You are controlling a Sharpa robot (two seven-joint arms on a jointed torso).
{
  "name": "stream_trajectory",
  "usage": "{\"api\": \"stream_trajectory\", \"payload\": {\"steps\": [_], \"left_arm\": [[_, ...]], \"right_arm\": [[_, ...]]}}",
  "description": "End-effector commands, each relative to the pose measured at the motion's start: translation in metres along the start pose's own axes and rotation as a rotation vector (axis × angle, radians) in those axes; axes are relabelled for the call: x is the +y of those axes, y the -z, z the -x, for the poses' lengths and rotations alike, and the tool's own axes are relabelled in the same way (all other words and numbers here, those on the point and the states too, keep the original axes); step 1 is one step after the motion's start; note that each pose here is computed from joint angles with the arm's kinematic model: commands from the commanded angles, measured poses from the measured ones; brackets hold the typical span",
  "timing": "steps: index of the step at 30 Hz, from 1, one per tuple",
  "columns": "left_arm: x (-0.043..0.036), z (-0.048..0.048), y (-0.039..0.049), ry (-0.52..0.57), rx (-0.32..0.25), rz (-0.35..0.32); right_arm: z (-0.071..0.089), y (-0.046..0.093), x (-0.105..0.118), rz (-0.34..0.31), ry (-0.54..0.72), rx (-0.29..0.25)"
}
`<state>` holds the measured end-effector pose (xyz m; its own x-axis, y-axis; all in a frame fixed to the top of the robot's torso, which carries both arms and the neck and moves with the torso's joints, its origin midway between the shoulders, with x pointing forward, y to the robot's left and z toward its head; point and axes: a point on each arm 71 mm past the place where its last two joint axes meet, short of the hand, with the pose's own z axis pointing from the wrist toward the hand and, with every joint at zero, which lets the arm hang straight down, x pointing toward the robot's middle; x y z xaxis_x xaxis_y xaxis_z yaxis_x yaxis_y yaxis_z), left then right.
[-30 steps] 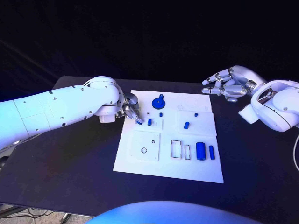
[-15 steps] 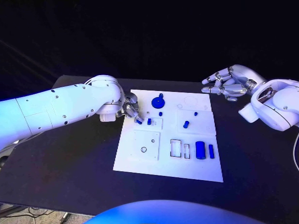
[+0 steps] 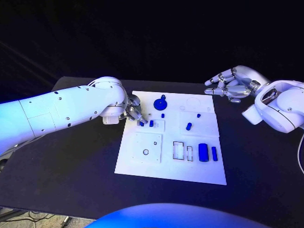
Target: Assemble the parts on the task board
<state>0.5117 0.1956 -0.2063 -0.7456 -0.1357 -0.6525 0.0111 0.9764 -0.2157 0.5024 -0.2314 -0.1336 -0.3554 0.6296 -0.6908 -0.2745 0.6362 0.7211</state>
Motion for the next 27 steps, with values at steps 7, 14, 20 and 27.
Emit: {"api": "stream_trajectory", "payload": {"steps": [7, 14, 20, 27], "left_arm": [[0.0003, -0.003, -0.0023, 0.001, 0.015, 0.016], [0.0033, -0.0005, -0.0036, 0.015, -0.001, 0.022], [0.0059, 0.0041, -0.0029, 0.057, -0.058, 0.003], [0.008, 0.0075, -0.0008, 0.109, -0.105, -0.019]], "right_arm": [[-0.001, 0.0, 0.001, 0.007, 0.002, 0.01], [0.0, 0.0, 0.0, 0.004, -0.01, 0.008], [0.001, 0.0, -0.001, 0.002, -0.019, 0.001], [0.002, 0.0, -0.002, 0.004, -0.019, -0.002]]}}
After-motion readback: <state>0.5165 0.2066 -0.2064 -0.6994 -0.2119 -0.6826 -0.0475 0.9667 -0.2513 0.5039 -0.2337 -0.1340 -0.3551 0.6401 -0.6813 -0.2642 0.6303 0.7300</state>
